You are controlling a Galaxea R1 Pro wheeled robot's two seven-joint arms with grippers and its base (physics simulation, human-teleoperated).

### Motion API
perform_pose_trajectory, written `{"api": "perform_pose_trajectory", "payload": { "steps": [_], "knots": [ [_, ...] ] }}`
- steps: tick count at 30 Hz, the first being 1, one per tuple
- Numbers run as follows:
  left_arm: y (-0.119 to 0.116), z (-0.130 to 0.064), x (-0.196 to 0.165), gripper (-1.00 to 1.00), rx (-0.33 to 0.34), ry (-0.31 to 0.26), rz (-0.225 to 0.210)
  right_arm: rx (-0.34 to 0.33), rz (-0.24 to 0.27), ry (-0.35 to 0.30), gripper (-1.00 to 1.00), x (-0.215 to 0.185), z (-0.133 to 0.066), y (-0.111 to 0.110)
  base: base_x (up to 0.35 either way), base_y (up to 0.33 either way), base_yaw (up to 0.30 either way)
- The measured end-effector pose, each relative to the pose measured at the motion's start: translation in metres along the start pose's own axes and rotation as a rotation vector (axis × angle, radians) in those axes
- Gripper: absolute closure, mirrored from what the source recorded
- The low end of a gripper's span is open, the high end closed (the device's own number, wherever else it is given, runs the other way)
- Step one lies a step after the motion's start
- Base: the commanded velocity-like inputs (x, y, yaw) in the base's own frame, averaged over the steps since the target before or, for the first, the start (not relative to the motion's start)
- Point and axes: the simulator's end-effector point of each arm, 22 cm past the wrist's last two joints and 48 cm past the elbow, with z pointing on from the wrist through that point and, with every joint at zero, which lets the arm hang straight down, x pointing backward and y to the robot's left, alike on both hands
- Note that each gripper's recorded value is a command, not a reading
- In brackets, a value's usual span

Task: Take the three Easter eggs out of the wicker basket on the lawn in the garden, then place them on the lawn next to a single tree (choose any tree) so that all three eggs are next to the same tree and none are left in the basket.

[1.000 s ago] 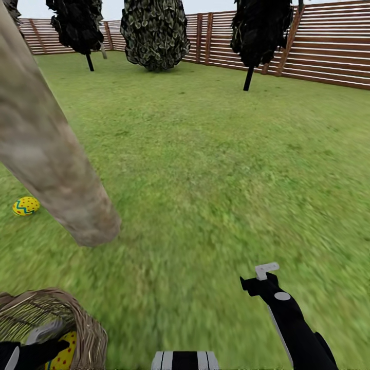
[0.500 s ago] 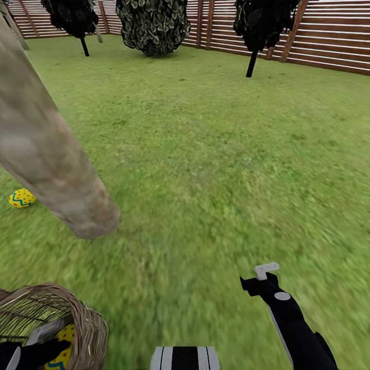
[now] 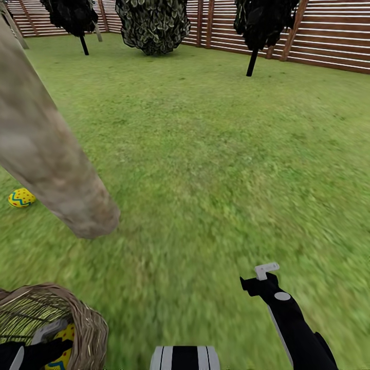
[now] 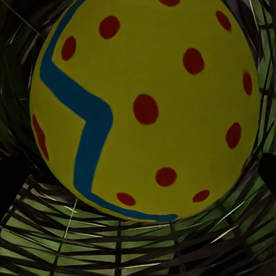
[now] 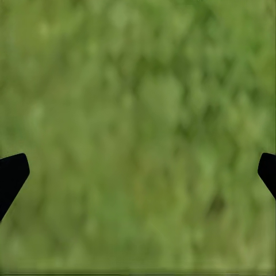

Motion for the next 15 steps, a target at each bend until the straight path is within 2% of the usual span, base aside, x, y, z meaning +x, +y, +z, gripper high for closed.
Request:
{"api": "perform_pose_trajectory", "payload": {
  "steps": [7, 15],
  "knots": [
    [0.004, 0.008, 0.008, -1.00, -0.010, 0.025, -0.001, -0.008, -0.003, 0.027, -1.00, 0.013, 0.008, 0.004, 0.000, 0.000, 0.000],
    [0.004, 0.008, 0.006, -1.00, -0.009, 0.018, 0.000, -0.011, -0.006, 0.027, -1.00, 0.014, 0.008, 0.006, 0.014, 0.000, 0.000]
  ]
}}
